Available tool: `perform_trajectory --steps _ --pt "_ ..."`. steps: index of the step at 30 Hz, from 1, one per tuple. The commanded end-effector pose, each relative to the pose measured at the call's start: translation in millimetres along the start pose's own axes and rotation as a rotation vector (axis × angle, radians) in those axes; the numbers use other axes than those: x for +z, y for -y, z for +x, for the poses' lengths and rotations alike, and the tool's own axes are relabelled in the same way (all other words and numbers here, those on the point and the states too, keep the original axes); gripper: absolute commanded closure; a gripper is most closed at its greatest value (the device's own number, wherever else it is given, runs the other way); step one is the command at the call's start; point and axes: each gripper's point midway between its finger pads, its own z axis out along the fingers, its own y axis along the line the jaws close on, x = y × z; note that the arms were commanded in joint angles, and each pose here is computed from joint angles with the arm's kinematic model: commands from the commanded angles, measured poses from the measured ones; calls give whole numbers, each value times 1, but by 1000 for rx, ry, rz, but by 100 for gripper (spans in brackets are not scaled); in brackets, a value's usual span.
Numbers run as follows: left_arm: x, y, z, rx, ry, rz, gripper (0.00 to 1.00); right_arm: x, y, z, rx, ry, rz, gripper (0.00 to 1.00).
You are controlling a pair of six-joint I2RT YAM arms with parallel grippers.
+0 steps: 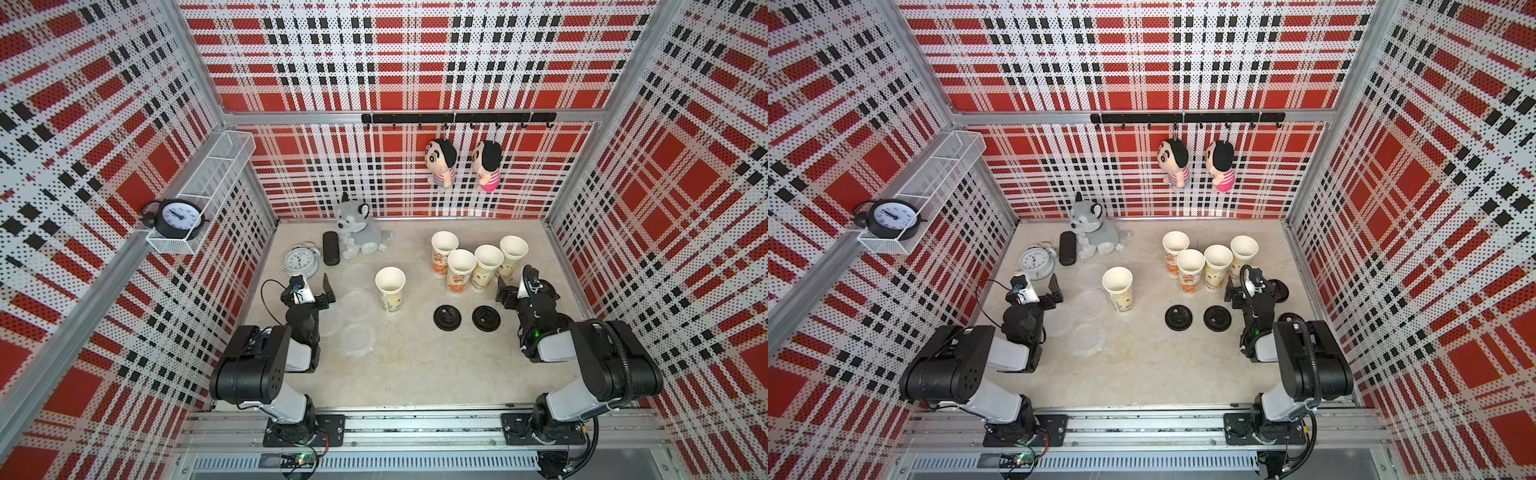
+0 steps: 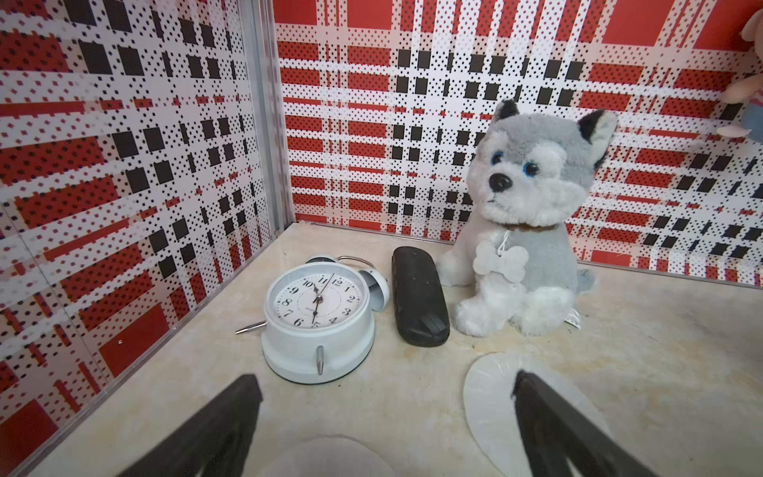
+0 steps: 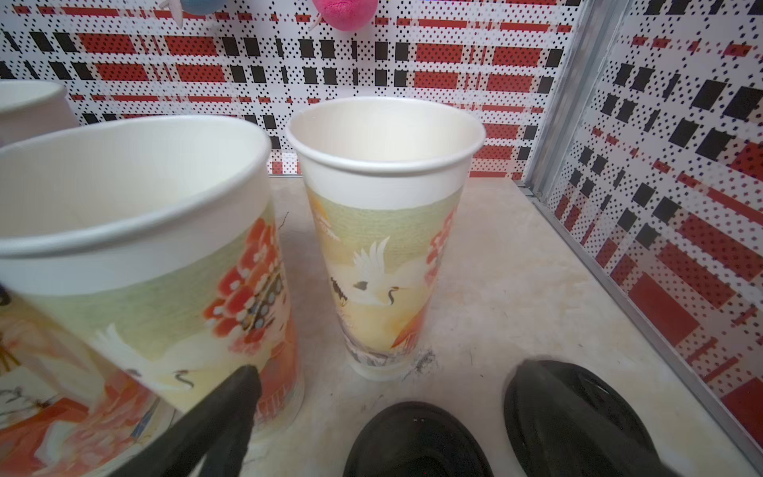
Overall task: Put the leak-proof paper on the milk tea cups
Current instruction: Pick up the leak-proof paper from the center of the board.
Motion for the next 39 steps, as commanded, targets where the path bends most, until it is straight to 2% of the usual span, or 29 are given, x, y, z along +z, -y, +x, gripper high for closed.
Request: perform_trajectory --steps 1,12,29,34,37,39 --pt "2 2 -6 12 26 -9 2 -1 0 -6 -14 30 6 0" --pt "3 3 -7 11 28 -3 2 -7 -4 -7 -27 56 -1 0" --pt "4 1 -7 -5 24 13 2 1 -3 -5 -12 22 -22 0" --pt "-2 -23 -35 -48 49 -159 2 -4 4 -25 11 22 -3 0" --pt "-10 -41 -73 -142 122 -285 1 -8 18 -56 50 8 72 0" --pt "-9 -50 -95 -209 129 -359 4 -13 23 -83 93 1 97 0"
